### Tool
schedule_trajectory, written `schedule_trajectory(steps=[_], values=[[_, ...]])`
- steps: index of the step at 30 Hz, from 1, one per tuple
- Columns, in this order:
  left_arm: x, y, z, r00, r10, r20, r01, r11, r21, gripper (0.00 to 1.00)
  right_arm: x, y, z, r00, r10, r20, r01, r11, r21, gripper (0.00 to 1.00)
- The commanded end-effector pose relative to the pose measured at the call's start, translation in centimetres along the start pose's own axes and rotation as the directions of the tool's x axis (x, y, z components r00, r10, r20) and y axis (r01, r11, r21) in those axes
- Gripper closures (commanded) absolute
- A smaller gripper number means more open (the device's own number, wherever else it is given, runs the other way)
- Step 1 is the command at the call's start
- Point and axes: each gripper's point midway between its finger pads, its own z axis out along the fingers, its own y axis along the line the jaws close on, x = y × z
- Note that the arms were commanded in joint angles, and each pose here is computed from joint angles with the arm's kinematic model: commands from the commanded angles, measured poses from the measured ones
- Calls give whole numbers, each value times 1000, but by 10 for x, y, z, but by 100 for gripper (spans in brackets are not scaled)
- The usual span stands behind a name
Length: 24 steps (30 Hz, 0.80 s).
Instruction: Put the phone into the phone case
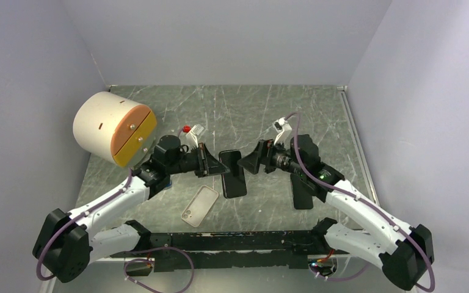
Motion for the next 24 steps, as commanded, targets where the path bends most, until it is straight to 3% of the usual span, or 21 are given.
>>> schedule_trajectory(steps=[1,6,12,20,24], values=[[0,-65,-16,985,170,6,-164,941,295,97,-1,48,-21,1000,-8,-29,-2,947,-321,18],[5,-82,-23,974,227,-15,-204,900,386,97,-4,59,-28,999,45,-22,-50,908,-416,40],[6,-80,-24,968,249,-17,-226,905,360,98,-15,72,-38,997,72,6,-60,865,-498,55],[3,-65,-16,974,222,-37,-203,938,280,98,-24,78,-40,997,80,5,-66,860,-506,100],[3,-55,-13,974,222,-46,-206,951,230,97,-28,79,-38,997,79,12,-63,864,-500,100]])
